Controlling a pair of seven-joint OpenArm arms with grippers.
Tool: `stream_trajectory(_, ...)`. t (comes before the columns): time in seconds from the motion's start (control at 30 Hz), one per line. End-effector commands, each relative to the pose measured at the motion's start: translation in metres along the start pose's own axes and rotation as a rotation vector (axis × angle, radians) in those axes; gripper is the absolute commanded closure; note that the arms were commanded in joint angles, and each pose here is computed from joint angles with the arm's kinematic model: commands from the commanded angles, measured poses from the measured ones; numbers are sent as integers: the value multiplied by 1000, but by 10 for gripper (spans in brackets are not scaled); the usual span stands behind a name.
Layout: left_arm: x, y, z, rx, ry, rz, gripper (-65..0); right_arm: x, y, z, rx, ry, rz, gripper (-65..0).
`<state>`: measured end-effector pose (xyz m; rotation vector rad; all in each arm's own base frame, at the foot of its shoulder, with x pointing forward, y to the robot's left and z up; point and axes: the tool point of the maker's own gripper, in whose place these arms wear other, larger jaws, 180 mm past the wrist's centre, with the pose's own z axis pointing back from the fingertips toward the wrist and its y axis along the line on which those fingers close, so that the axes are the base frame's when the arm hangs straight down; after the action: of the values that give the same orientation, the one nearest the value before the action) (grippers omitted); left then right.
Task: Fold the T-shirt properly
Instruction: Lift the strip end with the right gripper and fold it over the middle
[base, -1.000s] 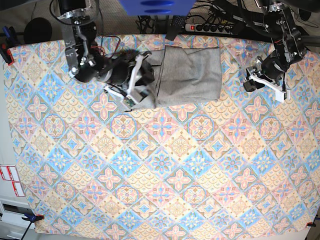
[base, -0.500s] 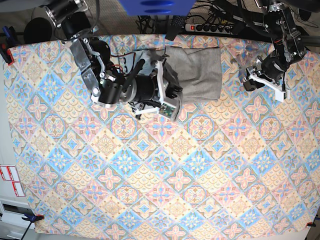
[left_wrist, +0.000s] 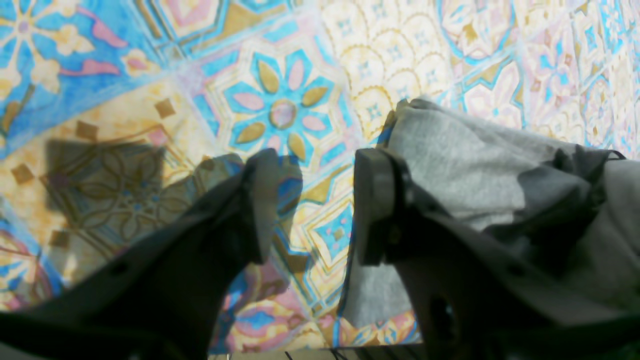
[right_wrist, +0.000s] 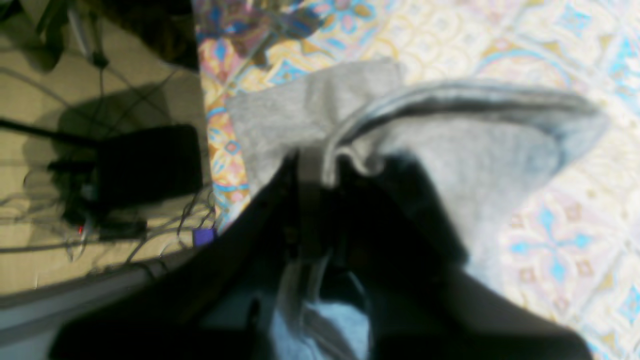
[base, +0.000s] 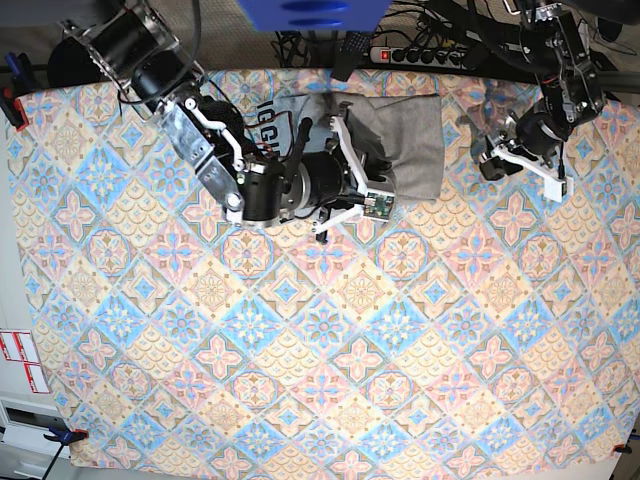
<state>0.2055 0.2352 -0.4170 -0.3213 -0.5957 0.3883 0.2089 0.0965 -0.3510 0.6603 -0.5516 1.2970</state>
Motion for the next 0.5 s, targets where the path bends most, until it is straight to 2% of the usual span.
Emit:
stream_trajectory(0.0, 8, 1, 4, 0, -27, -12, -231, 14, -6, 3, -4, -39, 17, -14)
stream_trajectory(0.2, 7, 1, 4, 1, -24, -12, -232, 33, -5, -7, 17, -62, 34, -14)
stream_trajectory(0.47, 7, 1, 4, 1, -23, -12, -232, 36, 1, -22, 60, -30, 50, -14)
